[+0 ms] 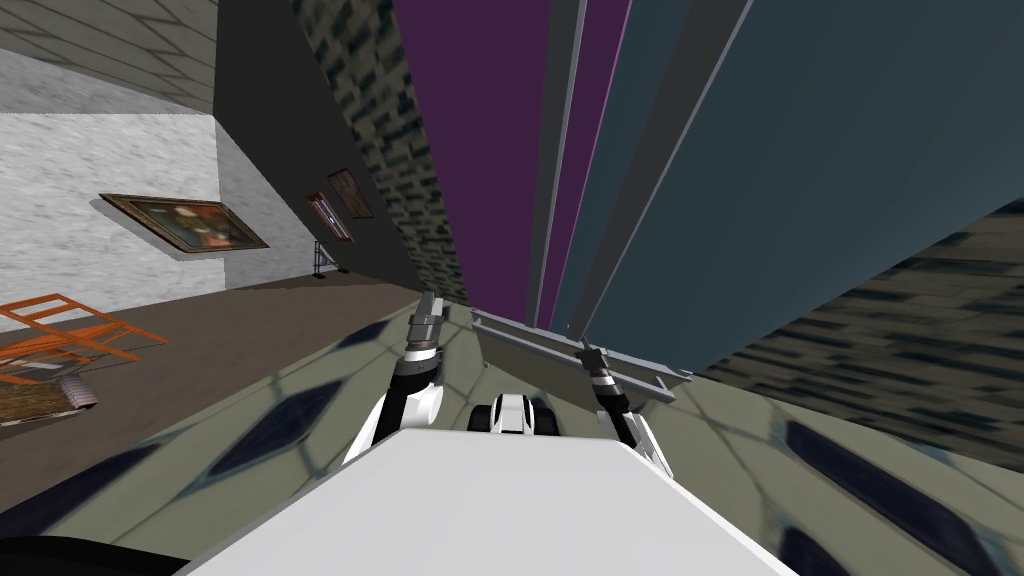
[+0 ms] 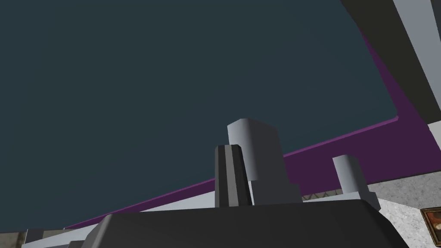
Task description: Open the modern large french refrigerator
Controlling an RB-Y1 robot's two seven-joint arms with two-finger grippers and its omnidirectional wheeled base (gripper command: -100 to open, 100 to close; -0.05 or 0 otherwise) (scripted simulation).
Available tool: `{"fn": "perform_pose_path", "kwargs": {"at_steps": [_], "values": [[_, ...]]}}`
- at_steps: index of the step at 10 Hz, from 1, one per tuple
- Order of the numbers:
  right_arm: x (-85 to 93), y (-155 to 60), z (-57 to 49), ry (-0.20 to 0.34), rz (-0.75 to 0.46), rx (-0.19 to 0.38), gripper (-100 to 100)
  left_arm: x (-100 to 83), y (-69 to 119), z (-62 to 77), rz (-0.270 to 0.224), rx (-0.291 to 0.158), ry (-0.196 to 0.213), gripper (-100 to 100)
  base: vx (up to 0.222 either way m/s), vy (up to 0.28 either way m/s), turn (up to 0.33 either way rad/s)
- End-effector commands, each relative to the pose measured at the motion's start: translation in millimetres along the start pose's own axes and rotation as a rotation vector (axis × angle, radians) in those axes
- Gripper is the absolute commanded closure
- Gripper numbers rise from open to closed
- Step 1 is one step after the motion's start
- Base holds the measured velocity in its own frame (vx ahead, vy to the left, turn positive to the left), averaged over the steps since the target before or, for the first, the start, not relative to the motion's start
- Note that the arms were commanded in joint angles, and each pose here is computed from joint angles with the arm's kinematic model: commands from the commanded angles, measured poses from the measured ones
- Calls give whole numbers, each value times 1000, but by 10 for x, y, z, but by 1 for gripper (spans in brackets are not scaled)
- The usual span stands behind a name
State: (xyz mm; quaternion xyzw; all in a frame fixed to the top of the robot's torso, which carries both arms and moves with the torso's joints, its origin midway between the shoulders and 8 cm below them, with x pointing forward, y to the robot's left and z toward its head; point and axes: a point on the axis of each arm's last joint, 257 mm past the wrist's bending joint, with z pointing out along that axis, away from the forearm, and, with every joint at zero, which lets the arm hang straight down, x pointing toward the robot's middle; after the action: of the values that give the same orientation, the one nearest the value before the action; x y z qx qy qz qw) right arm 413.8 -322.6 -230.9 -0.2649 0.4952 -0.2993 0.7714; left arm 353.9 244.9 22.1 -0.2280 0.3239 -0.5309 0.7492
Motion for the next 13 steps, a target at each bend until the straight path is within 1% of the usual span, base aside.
{"fn": "perform_pose_path", "kwargs": {"at_steps": [1, 6, 7, 8, 9, 13], "values": [[91, -165, 10, -18, -58, -32, -100, 0, 0, 0, 0, 0, 0, 0, 0, 0, 0], [210, -419, 60, -41, -138, -79, -100, 0, 0, 0, 0, 0, 0, 0, -6, 8, 3], [179, -369, 142, -34, -99, -71, -100, 0, 0, 0, 0, 0, 0, 0, -39, 49, 33], [183, -396, 194, -35, -96, -75, -100, 0, 0, 0, 0, 0, 0, 0, -49, 79, 39], [125, -288, 218, -26, -52, -55, -100, 1, 0, 0, 0, 0, 0, 0, -43, 71, 13], [31, -114, 228, -10, 14, -24, -100, 0, 0, 0, 0, 0, 0, 0, -11, 16, 1]]}}
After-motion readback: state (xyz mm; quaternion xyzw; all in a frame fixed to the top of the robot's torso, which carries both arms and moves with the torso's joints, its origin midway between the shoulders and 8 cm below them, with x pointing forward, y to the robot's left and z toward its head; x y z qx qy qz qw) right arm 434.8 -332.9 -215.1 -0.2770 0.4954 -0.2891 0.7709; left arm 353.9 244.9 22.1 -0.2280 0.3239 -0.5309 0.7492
